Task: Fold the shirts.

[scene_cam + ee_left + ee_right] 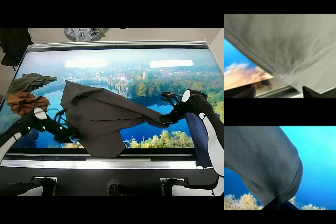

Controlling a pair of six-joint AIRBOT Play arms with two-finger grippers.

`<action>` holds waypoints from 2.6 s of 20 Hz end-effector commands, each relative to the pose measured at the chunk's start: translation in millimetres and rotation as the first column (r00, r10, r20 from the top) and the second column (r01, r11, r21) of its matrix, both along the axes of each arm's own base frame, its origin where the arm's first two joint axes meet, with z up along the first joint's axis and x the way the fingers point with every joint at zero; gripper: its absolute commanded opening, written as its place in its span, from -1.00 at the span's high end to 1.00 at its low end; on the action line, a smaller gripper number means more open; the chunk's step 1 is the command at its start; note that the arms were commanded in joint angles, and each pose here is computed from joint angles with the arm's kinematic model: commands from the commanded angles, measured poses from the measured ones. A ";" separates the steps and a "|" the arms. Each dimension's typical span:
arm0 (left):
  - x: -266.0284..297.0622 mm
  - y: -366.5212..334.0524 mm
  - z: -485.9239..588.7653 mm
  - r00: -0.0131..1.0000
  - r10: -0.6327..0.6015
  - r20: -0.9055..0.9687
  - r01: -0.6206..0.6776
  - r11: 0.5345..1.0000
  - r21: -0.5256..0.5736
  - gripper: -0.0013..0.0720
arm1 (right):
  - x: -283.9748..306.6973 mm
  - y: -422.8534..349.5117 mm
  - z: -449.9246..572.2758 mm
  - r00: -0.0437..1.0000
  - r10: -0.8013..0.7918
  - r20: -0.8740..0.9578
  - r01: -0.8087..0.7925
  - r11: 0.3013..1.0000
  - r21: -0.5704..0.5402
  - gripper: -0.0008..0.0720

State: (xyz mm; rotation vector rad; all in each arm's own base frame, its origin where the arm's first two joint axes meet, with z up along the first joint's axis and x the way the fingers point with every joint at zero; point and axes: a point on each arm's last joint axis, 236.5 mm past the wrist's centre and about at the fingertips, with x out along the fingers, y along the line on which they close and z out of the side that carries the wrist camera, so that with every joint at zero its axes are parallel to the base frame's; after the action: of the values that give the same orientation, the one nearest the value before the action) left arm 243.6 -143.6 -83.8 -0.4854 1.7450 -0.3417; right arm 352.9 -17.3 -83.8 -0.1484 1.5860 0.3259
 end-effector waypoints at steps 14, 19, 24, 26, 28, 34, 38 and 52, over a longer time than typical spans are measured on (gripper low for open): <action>163.9 52.8 389.1 0.203 0.121 0.972 -0.216 0.973 -0.076 0.90 | 83.2 -45.5 297.5 0.571 -0.004 0.821 0.205 0.969 -0.138 0.87; -3.9 89.9 680.3 -0.501 0.153 0.852 -0.193 0.940 -0.282 0.90 | -71.6 -56.9 592.4 -0.151 0.159 0.976 0.401 0.912 -0.087 0.88; -49.1 70.0 685.1 -0.489 0.173 0.855 -0.121 0.957 -0.263 0.90 | -161.6 -54.7 592.2 -0.134 0.098 0.986 0.424 0.905 -0.032 0.88; -34.5 66.8 666.2 -0.420 0.157 0.894 -0.131 0.964 -0.231 0.90 | -165.1 -57.3 568.6 -0.041 0.065 0.997 0.432 0.901 -0.041 0.87; -15.6 70.4 647.3 -0.360 0.131 0.924 -0.164 0.966 -0.201 0.90 | -158.7 -59.9 546.7 0.052 0.043 0.998 0.434 0.899 -0.061 0.87; 114.2 82.5 474.7 0.117 0.093 0.989 -0.254 0.965 -0.061 0.90 | -69.4 -73.2 392.2 0.629 -0.028 0.777 0.346 0.905 -0.248 0.88; 196.3 93.4 296.3 0.434 0.122 0.892 -0.297 0.955 0.014 0.89 | 47.8 -77.6 260.8 0.775 -0.047 0.631 0.269 0.927 -0.262 0.87; 257.0 86.6 97.4 0.746 0.301 0.594 -0.344 0.938 -0.043 -0.40 | 161.0 -6.2 83.0 0.846 -0.307 0.437 0.242 0.950 0.199 -0.60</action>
State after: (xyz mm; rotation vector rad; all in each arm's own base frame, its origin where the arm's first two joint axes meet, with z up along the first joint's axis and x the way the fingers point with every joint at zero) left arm 510.5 -56.2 19.6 -0.5067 0.9463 -0.1312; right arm 516.7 -27.7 -9.2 0.1448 1.0778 0.0472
